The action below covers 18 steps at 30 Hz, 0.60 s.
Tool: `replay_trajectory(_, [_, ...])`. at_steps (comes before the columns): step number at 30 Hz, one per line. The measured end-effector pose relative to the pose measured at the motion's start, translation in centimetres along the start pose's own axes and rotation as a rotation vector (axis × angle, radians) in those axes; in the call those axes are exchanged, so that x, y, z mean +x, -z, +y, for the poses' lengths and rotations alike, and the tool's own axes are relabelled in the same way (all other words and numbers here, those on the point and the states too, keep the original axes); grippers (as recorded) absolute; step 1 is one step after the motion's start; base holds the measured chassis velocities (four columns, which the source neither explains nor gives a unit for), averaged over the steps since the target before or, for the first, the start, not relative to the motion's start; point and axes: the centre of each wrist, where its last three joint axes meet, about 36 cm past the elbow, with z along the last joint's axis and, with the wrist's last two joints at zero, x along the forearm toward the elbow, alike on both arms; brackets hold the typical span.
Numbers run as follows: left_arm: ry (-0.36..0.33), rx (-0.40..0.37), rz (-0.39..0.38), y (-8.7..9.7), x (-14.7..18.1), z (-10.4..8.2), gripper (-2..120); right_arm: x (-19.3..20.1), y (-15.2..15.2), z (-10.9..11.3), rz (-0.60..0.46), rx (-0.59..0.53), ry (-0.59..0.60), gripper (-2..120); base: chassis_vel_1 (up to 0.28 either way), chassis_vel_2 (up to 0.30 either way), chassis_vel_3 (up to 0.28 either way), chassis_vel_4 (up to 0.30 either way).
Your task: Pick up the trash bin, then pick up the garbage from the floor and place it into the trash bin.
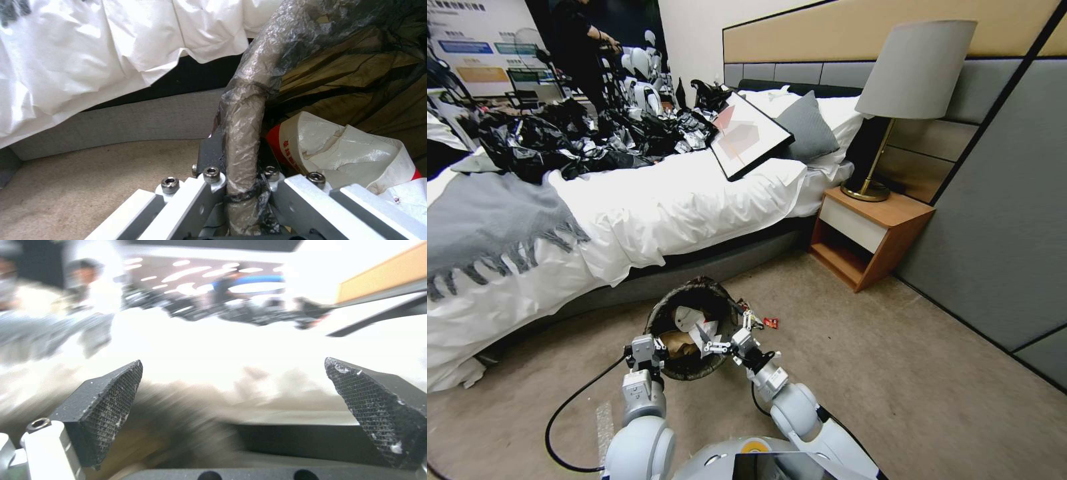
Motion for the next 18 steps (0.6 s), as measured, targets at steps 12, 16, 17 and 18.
replay_trajectory(12, [0.019,0.005,-0.008,0.0,-0.1,0.6,0,5.4,1.1,-2.2,0.012,0.105,-0.17,100,0.0,0.0,0.0,0.0])
replay_trajectory(16, [0.026,0.006,-0.013,0.2,-0.1,0.9,0,7.0,0.3,-2.7,0.032,0.12,-0.221,100,0.0,0.0,0.0,0.0])
replay_trajectory(17, [0.027,0.006,-0.013,0.2,-0.1,1.0,0,7.2,0.2,-2.8,0.034,0.121,-0.225,100,0.0,0.0,0.0,0.0])
replay_trajectory(18, [0.027,0.007,-0.015,0.3,-0.1,1.0,0,7.5,0.0,-2.9,0.038,0.123,-0.236,100,0.0,0.0,0.0,0.0])
